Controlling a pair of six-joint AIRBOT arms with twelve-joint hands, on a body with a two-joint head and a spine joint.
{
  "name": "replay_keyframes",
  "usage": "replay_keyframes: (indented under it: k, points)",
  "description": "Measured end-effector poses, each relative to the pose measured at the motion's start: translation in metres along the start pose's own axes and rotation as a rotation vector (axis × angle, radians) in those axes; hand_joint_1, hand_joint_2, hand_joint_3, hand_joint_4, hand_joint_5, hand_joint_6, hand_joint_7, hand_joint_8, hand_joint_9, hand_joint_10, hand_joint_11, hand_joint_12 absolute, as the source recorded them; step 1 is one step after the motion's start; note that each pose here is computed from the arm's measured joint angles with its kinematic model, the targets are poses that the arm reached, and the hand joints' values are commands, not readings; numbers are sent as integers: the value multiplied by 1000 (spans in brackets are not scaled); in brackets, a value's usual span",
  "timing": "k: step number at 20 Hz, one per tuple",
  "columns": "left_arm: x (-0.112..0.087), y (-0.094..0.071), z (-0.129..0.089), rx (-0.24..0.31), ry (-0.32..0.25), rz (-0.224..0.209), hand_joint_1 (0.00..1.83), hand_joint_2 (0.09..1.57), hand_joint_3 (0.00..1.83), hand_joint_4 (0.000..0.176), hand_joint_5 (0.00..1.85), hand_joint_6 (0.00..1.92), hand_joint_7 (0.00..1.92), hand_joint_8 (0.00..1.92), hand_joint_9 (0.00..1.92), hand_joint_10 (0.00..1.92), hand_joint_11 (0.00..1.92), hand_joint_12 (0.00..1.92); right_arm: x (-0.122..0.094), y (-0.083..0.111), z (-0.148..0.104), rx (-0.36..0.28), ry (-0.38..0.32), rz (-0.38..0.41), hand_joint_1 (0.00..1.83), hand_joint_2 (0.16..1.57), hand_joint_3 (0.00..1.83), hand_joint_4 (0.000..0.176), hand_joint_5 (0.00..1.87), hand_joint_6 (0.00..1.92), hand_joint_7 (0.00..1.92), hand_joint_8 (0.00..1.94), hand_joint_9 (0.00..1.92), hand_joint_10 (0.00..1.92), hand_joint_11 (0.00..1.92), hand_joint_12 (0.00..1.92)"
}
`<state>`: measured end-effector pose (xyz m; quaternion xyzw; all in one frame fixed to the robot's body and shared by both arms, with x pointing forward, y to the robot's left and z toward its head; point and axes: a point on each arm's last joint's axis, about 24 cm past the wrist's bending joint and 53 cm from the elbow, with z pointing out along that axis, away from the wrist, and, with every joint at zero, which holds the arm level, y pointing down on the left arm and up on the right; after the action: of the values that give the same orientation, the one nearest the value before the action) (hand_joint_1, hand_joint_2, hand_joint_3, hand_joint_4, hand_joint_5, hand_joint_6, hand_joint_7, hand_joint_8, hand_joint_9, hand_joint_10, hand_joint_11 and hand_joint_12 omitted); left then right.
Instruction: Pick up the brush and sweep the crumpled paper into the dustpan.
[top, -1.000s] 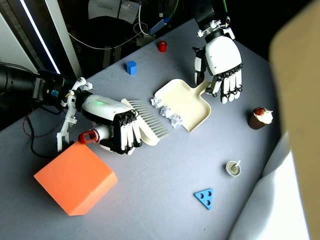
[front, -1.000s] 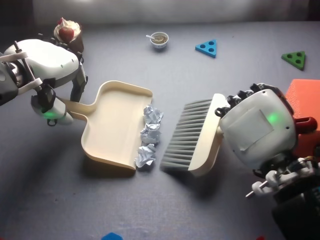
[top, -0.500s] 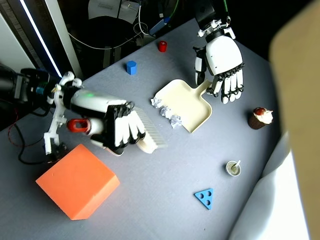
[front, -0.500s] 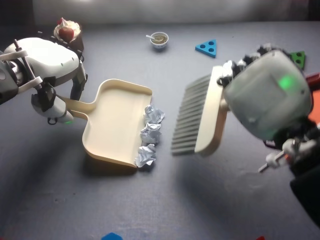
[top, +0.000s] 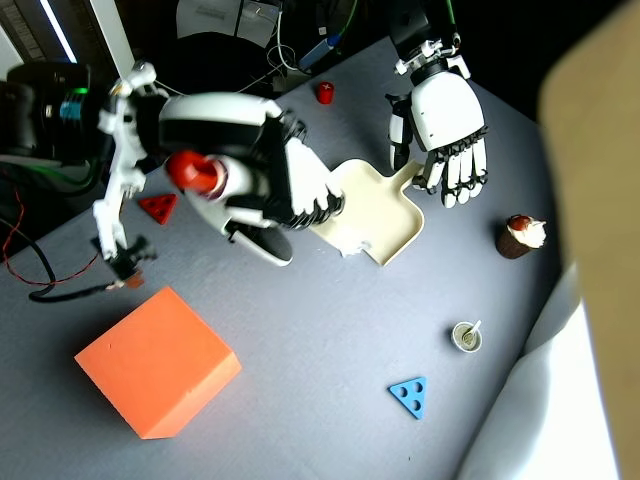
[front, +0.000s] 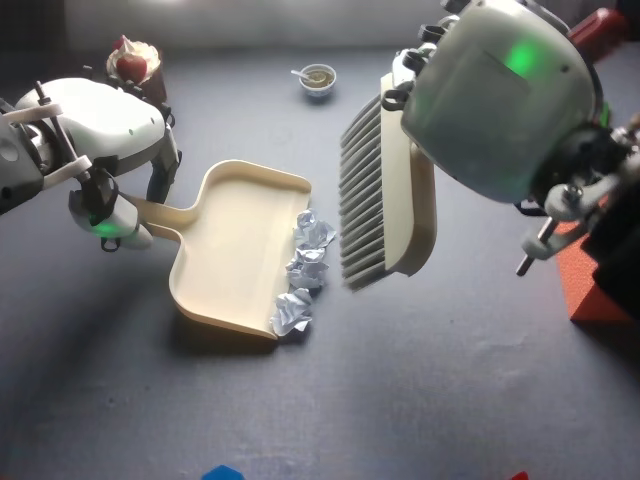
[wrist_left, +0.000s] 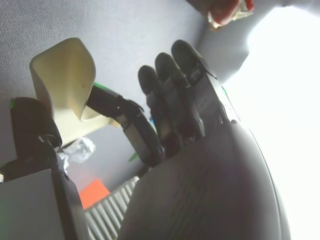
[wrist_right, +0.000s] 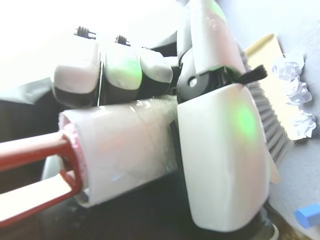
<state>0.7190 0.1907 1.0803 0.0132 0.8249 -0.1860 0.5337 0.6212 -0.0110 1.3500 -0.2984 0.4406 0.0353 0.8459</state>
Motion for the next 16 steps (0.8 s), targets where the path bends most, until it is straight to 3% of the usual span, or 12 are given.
replay_keyframes:
  k: [1,2,4,6,8,9,10,11,12,13,14,16]
  points:
    - [0,0,0,0,0,0,1105,1079,0,5,1064,839,561,0,473,0,260,488,3,1,4,-19,48,-48,1291,1153,0,0,786,1736,1158,1941,1344,1921,1389,1921]
    - [1,1,0,-2,2,1,1083,1098,1,32,1022,908,545,1,459,1,246,501,9,2,6,-31,106,-50,1294,1145,0,0,784,1572,1135,1941,1333,1921,1384,1921]
    - [3,2,0,-5,7,1,1097,1098,0,0,1026,904,559,4,479,5,257,513,11,8,5,-63,133,-35,1277,1154,2,0,769,1861,1131,1941,1312,1921,1355,1921]
    - [4,2,0,-6,7,-4,1080,1099,1,38,1020,914,556,0,453,1,233,501,-5,20,3,-114,95,-57,1278,1161,2,0,843,1919,1133,1941,1310,1921,1351,1921]
    - [3,2,0,-5,7,-3,1079,1099,0,42,1020,914,559,1,449,0,229,500,-22,28,3,-142,52,-72,1294,1167,2,0,766,1921,1092,1941,1284,1921,1337,1921]
    - [4,2,0,-5,8,-4,1091,1092,0,22,1037,887,562,1,456,2,236,504,-28,32,3,-156,39,-75,1286,1164,1,0,754,1921,1068,1941,1266,1921,1322,1921]
    - [4,2,0,-5,8,-4,1081,1096,1,38,1025,905,553,1,446,1,222,508,-28,37,3,-172,41,-70,1253,1175,3,0,740,1646,1068,1941,1275,1921,1320,1921]
    - [3,2,0,-6,7,-3,1081,1097,1,39,1022,910,555,3,451,4,230,515,-24,41,2,-187,55,-54,1153,1187,1,0,817,1300,1082,1941,1285,1921,1322,1921]
    - [3,2,0,-6,7,-3,1087,1092,0,32,1035,889,560,2,459,4,228,515,-21,45,2,-203,67,-46,1144,1170,0,0,873,1149,1102,1941,1299,1921,1342,1921]
    - [3,2,0,-6,7,-3,1095,1086,0,22,1050,865,563,2,464,3,223,509,-17,46,2,-210,79,-39,1150,1152,0,0,912,1075,1114,1941,1309,1921,1356,1921]
    - [4,2,0,-5,7,-3,1080,1089,0,55,1040,880,581,4,478,5,224,516,-10,46,2,-213,96,-34,1152,1147,0,0,918,1082,1091,1941,1287,1921,1355,1921]
    - [4,1,-1,-2,8,-5,1077,1090,1,62,1037,885,586,5,482,5,225,520,4,45,3,-209,135,-13,1152,1146,0,0,919,1085,1087,1941,1283,1921,1354,1921]
